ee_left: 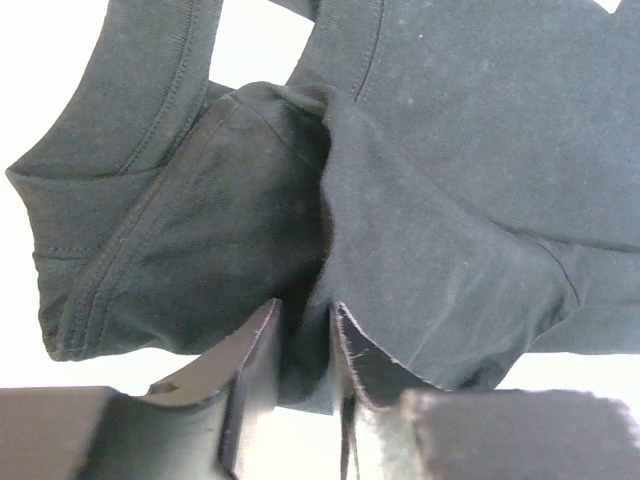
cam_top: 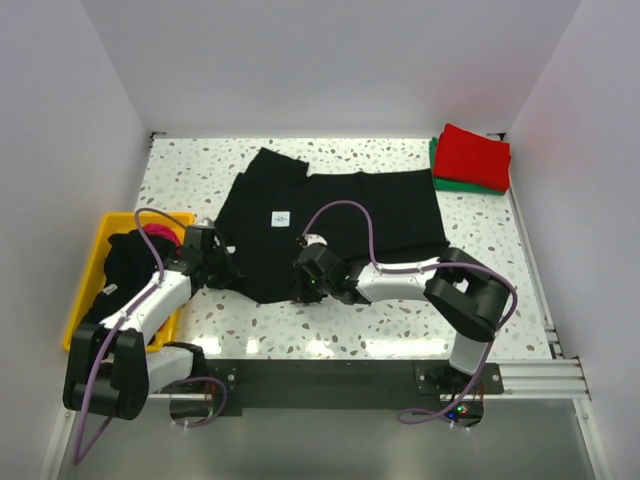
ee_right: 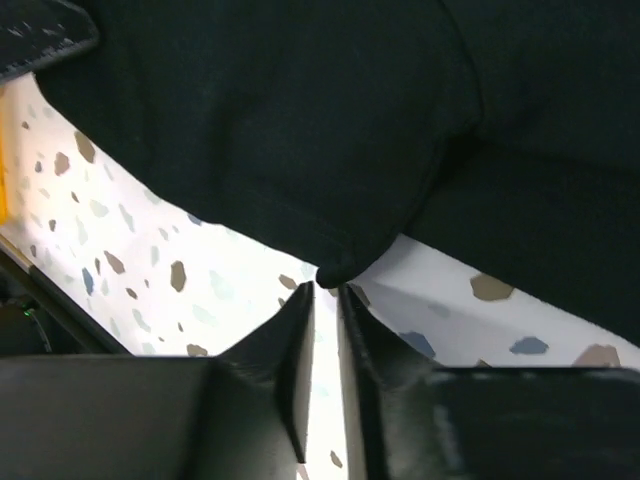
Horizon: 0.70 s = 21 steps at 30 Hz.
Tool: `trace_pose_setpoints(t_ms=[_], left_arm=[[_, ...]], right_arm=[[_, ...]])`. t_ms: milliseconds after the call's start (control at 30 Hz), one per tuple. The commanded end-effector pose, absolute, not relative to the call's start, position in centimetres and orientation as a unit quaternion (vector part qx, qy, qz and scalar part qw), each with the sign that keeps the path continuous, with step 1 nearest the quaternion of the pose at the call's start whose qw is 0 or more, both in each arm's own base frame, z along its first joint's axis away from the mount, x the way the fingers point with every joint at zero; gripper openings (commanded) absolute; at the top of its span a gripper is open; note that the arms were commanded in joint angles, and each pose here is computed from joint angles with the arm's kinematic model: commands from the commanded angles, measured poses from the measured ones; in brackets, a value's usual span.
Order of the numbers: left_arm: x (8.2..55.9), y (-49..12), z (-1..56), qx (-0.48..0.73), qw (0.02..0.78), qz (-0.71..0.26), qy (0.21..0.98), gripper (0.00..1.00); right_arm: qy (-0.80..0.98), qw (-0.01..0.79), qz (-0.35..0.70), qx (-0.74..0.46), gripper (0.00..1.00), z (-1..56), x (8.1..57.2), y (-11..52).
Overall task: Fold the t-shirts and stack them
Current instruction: Fold the tshirt
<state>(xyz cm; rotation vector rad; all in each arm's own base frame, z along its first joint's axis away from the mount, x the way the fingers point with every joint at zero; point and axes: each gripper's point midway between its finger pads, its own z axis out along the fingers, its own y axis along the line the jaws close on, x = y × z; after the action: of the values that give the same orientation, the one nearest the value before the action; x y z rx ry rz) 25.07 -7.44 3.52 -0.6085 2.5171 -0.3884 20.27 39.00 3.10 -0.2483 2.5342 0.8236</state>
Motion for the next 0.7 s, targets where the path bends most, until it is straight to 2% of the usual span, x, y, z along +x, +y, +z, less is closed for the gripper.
trace_pose_setpoints(t_ms=[0,67,100,200,333,633,667], left_arm=[[26.4,-8.2,4.8,-0.206,0.282,-0.165,0.922,0.29],[26.5,-8.4,4.9,-0.204,0.28,-0.167,0.923,0.27],[26.6,-8.4,4.9,-0.204,0.28,-0.169,0.923,0.26],[27.0,-8.7,5.2,-0.201,0.28,-0.174,0.922,0.21],[28.3,-8.9,6.3,-0.198,0.288,-0.179,0.92,0.14],[31.4,-10.0,7.4,-0.195,0.284,-0.195,0.918,0.12],[31.6,-10.1,7.1,-0.196,0.278,-0.197,0.919,0.12]], right_arm=[[0.903,0.264,0.33,-0.079,0.17,5.5,22.0,41.4],[0.905,0.264,0.325,-0.078,0.11,5.5,22.1,41.3],[0.904,0.266,0.326,-0.077,0.05,5.7,22.3,41.4],[0.903,0.271,0.324,-0.08,0.0,6.6,22.5,41.5],[0.899,0.291,0.315,-0.084,0.0,8.5,23.5,41.8],[0.904,0.293,0.301,-0.081,0.0,9.6,26.7,40.9],[0.904,0.293,0.3,-0.083,0.02,9.8,26.6,40.8]])
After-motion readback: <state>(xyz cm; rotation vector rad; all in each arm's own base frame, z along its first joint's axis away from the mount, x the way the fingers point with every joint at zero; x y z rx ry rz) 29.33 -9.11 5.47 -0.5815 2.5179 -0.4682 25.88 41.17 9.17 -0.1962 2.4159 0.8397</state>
